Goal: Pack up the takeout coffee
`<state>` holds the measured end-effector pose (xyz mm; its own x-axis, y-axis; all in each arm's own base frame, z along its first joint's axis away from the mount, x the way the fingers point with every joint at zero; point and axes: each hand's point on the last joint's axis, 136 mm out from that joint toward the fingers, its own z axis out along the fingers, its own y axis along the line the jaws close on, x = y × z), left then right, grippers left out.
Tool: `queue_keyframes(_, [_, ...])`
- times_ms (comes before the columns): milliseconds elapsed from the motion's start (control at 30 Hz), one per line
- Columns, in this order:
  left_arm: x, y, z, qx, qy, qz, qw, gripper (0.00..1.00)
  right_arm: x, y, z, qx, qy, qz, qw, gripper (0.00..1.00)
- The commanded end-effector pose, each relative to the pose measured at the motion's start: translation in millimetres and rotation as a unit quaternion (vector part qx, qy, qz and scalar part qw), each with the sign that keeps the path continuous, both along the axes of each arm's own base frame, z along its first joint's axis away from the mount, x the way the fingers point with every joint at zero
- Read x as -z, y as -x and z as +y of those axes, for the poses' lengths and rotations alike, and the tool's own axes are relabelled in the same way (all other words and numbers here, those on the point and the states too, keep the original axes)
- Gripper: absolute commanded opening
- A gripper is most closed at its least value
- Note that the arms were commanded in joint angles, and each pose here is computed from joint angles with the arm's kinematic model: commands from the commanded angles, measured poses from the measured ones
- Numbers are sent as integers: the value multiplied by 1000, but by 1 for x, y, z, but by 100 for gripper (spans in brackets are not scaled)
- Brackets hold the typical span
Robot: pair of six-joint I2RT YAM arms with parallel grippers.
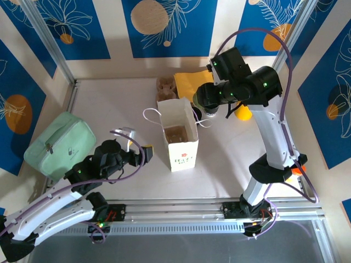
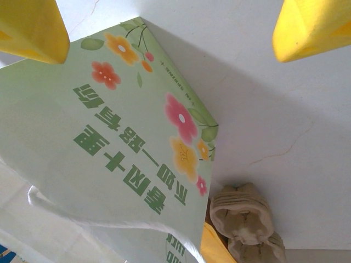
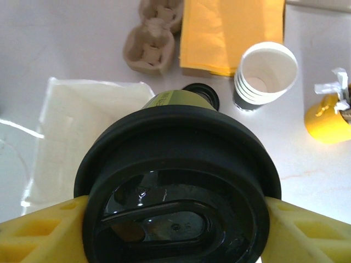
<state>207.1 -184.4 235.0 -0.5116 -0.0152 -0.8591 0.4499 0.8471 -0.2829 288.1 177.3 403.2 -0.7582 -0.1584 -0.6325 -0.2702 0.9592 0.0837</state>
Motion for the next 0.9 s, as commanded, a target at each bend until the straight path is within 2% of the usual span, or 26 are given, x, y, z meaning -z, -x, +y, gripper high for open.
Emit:
queue_keyframes(0, [2, 0, -4, 5, 7, 1, 1000, 95, 14, 31, 2, -18, 19, 56, 998, 67])
queue_keyframes(100, [2, -1, -7, 9, 9, 3, 1000, 95, 14, 42, 28, -62, 4, 62, 996, 67])
queue_keyframes(300, [10, -6, -12, 10, -3, 10, 1000, 95, 33, 54, 56, -100, 23, 80, 992, 67])
queue_keyframes(500, [17, -10, -21, 19, -13, 16, 1000, 95, 63, 64, 64, -104, 66, 120, 985, 67])
queue_keyframes(867, [23, -16, -45, 51, -1, 15, 999, 94, 96, 72, 79, -114, 96, 155, 977, 64])
